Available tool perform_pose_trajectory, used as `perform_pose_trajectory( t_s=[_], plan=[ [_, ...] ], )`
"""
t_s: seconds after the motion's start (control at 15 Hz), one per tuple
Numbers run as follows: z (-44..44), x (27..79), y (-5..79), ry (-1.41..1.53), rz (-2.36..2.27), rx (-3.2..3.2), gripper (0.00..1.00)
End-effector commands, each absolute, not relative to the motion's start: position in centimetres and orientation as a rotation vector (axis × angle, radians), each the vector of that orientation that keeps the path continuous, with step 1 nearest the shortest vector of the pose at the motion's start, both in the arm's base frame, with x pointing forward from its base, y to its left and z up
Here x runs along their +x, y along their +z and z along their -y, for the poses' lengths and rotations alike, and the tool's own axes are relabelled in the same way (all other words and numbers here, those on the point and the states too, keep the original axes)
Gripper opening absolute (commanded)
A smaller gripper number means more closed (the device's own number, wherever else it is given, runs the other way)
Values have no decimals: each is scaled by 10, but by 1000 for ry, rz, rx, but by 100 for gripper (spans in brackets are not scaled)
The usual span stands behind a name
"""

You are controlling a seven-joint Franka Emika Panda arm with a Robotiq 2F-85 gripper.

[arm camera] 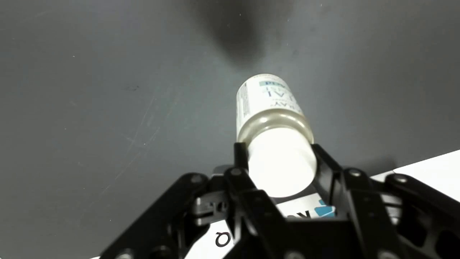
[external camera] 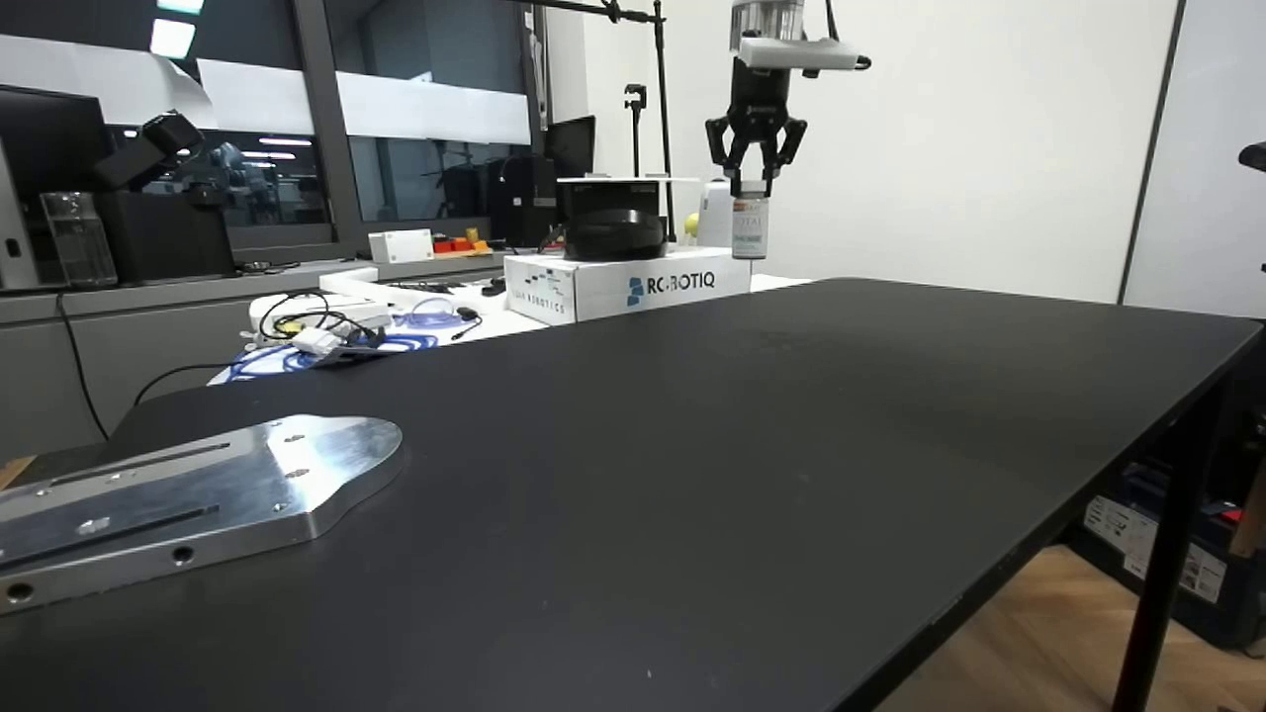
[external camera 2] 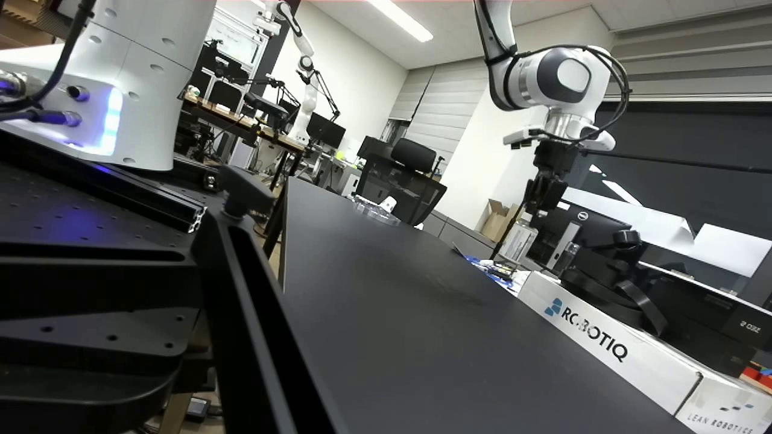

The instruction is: Move the bottle forward

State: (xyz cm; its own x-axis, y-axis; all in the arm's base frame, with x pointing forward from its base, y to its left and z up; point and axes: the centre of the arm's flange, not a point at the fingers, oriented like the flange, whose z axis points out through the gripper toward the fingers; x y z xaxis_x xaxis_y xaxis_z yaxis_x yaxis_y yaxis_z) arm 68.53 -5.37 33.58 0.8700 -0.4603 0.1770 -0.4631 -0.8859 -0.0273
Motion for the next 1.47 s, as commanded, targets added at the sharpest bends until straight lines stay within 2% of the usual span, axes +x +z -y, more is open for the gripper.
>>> perform_pose_trajectory(
  t_s=[0.0, 0.47, 0.87, 1.4],
  plan=[
    [14, 618, 367, 275, 583, 3072, 20],
    [-90, 513, 366, 189, 210, 3199, 20],
    [-174, 436, 345, 224, -109, 3231, 20],
    [-189, 383, 287, 425, -282, 3230, 20]
  ],
)
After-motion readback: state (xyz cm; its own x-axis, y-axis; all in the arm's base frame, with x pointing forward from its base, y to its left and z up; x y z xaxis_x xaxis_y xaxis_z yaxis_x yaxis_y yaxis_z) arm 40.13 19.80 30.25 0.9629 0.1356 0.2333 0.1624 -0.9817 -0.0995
